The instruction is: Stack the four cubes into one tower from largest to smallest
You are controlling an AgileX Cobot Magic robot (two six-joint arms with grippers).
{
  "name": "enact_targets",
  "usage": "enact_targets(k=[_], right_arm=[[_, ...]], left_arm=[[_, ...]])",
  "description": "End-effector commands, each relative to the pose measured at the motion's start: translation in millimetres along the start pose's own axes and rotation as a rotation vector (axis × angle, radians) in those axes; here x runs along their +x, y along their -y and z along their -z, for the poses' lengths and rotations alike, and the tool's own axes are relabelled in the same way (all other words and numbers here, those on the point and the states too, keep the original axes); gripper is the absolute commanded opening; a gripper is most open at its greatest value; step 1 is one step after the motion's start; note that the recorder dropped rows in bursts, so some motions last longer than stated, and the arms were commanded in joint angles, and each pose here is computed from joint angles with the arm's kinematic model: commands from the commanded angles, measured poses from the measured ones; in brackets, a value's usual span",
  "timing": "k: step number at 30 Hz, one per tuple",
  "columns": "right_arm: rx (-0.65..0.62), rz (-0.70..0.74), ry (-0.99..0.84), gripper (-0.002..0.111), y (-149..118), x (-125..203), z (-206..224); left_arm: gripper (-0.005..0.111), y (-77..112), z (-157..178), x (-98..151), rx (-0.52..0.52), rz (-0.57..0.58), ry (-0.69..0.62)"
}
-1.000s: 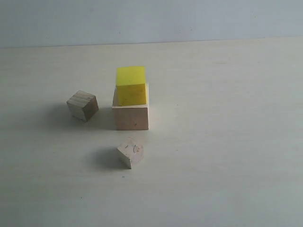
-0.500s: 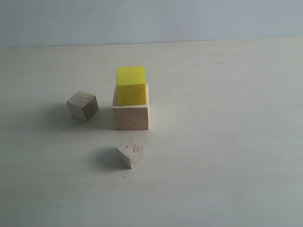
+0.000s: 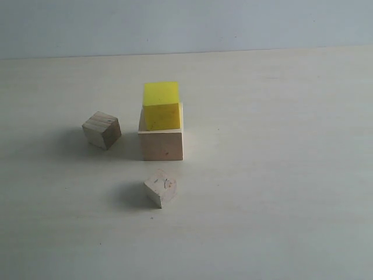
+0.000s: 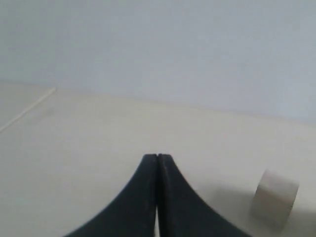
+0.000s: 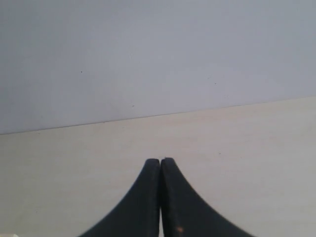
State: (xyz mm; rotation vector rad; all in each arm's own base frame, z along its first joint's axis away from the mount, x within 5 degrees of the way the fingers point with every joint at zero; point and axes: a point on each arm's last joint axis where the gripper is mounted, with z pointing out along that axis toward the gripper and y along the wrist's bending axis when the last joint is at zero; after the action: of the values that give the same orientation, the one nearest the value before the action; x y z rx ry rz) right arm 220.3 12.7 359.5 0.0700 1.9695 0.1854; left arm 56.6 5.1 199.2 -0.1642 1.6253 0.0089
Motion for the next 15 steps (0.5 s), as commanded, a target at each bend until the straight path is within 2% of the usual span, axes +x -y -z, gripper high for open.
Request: enact_targets(k=[1,4,10,13,15], right_arm=[[0.003,-0.002,0.001,0.0,1.0,0.9,2.1],[0.003,-0.002,0.001,0.0,1.0,0.9,2.1],[0.003,-0.002,0.001,0.0,1.0,0.9,2.1],[0.003,-0.002,0.001,0.0,1.0,0.9,2.1],[0.003,-0.002,0.001,0.0,1.0,0.9,2.1]], left_arm=[[0.0,-4.2,5.2,-28.9,-0.021,0.15,0.322],[0.0,-6.0,8.2,-36.5,-0.034,0.151,0.413],[0.0,-6.6,10.1,-40.3,-0.047,0.115,0.46],[0.0,-3.2,6.0,-31.8,-0.021,0.102,0.323],[0.0,0.7,7.1,-37.1,0.0,0.06,0.243]])
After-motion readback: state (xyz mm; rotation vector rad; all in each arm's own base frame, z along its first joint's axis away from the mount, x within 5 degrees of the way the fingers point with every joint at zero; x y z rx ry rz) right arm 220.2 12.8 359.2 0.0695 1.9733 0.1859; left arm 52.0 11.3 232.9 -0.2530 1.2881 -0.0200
